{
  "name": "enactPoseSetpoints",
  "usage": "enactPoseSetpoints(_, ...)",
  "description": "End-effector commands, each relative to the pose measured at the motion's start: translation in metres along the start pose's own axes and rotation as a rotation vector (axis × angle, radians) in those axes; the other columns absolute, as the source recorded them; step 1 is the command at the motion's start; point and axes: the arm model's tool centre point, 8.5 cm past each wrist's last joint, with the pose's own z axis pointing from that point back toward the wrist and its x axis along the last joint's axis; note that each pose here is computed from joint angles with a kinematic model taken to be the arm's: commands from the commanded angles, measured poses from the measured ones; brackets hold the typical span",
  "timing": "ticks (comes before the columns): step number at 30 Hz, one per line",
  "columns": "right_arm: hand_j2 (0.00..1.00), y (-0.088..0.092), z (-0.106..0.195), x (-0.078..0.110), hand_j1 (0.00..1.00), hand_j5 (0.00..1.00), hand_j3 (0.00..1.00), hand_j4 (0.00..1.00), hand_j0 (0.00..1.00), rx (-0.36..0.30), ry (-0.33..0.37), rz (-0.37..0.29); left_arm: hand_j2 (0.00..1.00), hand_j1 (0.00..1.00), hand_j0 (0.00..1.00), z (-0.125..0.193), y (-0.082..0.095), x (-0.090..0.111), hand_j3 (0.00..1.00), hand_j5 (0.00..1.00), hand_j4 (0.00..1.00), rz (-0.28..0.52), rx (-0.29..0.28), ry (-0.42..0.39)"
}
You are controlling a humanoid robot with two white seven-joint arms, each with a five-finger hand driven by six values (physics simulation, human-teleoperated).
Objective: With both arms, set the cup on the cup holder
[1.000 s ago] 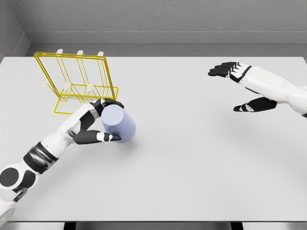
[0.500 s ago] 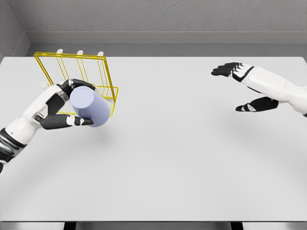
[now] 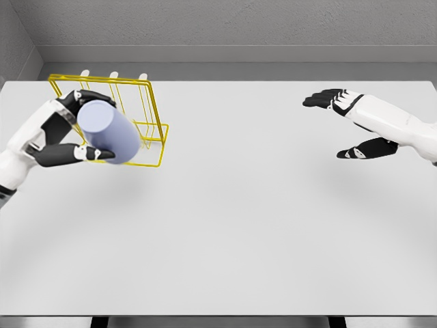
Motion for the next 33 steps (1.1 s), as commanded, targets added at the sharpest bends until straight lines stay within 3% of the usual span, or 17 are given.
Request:
enactPoseSetpoints(1, 1.00, -0.001, 0.000, 0.000, 1.00, 1.00, 1.00, 1.00, 1.00, -0.005, -0.001, -0.006, 0.61, 0.61, 0.61, 0.001, 0.006, 0.004, 0.61, 0.61, 0.61, -0.005, 0.009, 0.001)
enactPoseSetpoints(12, 1.00, 0.001, 0.002, -0.003, 1.00, 1.00, 1.00, 1.00, 1.00, -0.003, 0.009, -0.015, 0.61, 0.61, 0.61, -0.003, 0.021, 0.010, 0.61, 0.61, 0.61, -0.005, 0.043, -0.016)
enactPoseSetpoints(17, 1.00, 0.002, 0.002, -0.004, 1.00, 1.00, 1.00, 1.00, 1.00, -0.003, 0.010, -0.016, 0.61, 0.61, 0.61, -0.002, 0.031, 0.003, 0.61, 0.61, 0.61, -0.013, 0.072, 0.003)
enactPoseSetpoints(33, 1.00, 0.002, 0.002, -0.004, 1.00, 1.00, 1.00, 1.00, 1.00, -0.003, 0.010, -0.016, 0.62, 0.62, 0.62, -0.005, 0.037, -0.005, 0.62, 0.62, 0.62, -0.006, 0.102, 0.012)
